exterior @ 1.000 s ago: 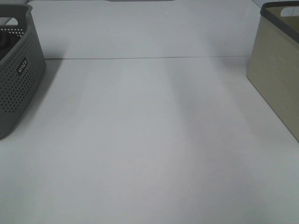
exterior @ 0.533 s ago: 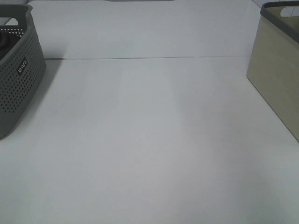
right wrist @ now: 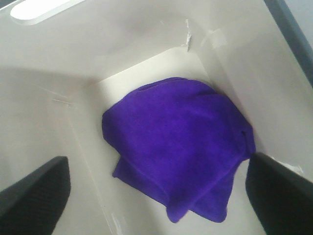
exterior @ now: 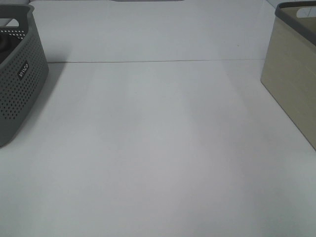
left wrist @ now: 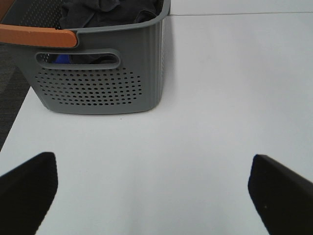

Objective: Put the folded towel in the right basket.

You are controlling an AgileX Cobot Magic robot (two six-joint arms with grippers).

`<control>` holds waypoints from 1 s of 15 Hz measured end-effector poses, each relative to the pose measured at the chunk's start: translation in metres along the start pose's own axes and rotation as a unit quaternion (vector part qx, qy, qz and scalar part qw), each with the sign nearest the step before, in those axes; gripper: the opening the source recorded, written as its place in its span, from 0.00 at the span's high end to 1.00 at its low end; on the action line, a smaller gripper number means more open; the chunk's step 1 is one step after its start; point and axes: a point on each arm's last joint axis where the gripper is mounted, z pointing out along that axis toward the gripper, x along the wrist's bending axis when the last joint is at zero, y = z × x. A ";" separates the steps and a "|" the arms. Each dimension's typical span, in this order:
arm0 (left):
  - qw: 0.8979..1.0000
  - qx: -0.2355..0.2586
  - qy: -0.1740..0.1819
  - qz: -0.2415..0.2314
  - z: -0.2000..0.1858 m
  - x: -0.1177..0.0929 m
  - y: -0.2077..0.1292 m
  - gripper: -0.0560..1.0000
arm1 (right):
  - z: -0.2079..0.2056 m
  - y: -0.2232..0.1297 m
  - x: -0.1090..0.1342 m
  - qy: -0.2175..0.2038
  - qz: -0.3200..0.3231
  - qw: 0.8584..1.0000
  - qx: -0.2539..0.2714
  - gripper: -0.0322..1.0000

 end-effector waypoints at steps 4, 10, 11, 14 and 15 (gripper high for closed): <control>1.000 0.000 0.000 0.000 0.000 0.000 0.000 0.01 | -0.001 0.001 0.006 0.031 -0.021 0.999 -0.004 0.04; 1.000 0.000 0.000 0.000 0.000 0.000 0.000 0.01 | -0.101 -0.004 0.112 0.109 -0.129 0.980 -0.105 0.03; 1.000 0.000 0.000 0.000 0.000 0.000 0.000 0.01 | -0.115 -0.012 0.120 0.118 -0.132 0.978 -0.107 0.03; 1.000 0.000 0.000 0.000 0.000 0.000 0.000 0.01 | -0.148 -0.047 0.152 0.152 -0.172 0.969 -0.097 0.03; 1.000 0.000 0.000 0.000 0.000 0.000 0.000 0.01 | -0.152 -0.066 0.163 0.156 -0.188 0.966 -0.079 0.03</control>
